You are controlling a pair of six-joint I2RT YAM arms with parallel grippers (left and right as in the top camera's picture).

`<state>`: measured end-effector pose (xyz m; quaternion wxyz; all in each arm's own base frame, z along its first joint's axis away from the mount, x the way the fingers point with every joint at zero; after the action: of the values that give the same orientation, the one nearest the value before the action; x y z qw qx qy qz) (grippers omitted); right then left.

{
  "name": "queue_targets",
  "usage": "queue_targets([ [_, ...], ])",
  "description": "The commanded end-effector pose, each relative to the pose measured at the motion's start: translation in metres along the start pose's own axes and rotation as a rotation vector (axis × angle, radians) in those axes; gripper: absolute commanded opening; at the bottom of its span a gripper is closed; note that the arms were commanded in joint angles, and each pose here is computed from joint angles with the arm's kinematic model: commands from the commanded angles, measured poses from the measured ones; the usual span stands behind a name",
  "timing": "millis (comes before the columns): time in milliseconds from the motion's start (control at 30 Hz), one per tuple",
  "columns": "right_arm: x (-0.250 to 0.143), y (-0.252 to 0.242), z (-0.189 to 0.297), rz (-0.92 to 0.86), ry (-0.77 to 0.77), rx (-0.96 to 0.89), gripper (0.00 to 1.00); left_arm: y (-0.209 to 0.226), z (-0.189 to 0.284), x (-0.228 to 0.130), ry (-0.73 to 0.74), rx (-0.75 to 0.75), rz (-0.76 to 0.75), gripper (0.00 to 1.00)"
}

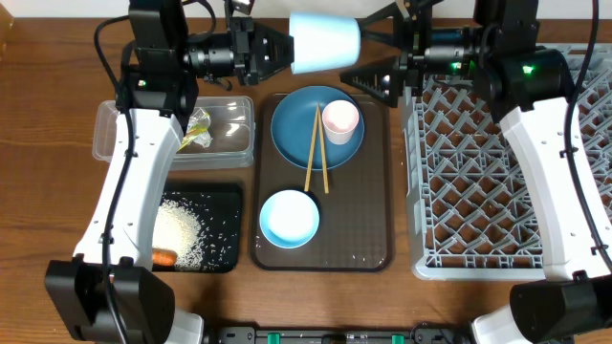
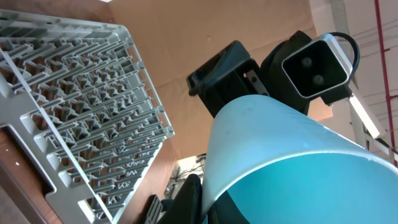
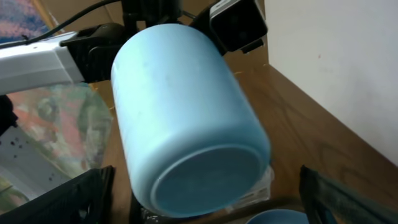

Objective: Sort waste into correct bins and load items into the dishwasher rack
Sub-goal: 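Raise the blue cup and bring the right gripper toward it, then close the right gripper around the blue cup held by the left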

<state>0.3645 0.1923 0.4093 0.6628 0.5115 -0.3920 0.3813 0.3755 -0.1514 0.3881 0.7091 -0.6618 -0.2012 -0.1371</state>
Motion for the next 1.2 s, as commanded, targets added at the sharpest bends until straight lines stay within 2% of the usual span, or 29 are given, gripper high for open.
queue_targets([
  [0, 0.006, 0.001, 0.003, 0.012, -0.011, -0.012, 0.99, -0.007, 0.0, 0.0, 0.024, -0.026, -0.018, 0.06],
  [233, 0.011, 0.018, -0.001, 0.054, -0.024, 0.119, 0.99, -0.011, -0.001, -0.004, 0.06, -0.055, -0.017, 0.06],
  [433, 0.012, 0.02, -0.003, 0.072, -0.027, 0.128, 0.99, -0.015, 0.0, -0.009, 0.106, -0.092, 0.001, 0.07],
  [667, 0.012, 0.034, -0.006, 0.073, -0.023, 0.222, 0.99, -0.015, 0.0, -0.01, 0.107, -0.091, 0.019, 0.06],
  [933, 0.011, 0.04, -0.014, 0.069, -0.013, 0.247, 0.99, -0.015, 0.0, -0.01, 0.108, -0.091, 0.023, 0.07],
  [1067, 0.011, 0.04, -0.014, 0.069, -0.013, 0.246, 0.98, -0.015, 0.0, -0.01, 0.107, -0.091, 0.023, 0.07],
  [1167, 0.011, 0.04, -0.014, 0.069, -0.013, 0.246, 0.92, -0.015, 0.0, -0.01, 0.107, -0.091, 0.023, 0.06],
])
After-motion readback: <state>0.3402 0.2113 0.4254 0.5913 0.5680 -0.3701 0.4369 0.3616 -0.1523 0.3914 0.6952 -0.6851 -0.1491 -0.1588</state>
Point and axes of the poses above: each gripper's point midway between its finger pads, its own z axis back along the fingers, its own y axis along the line the jaws close on, x = y × z, the point moved 5 cm from there along z, back along the fingers, and after that the axes turned 6 degrees about -z, right-handed, at the moved point
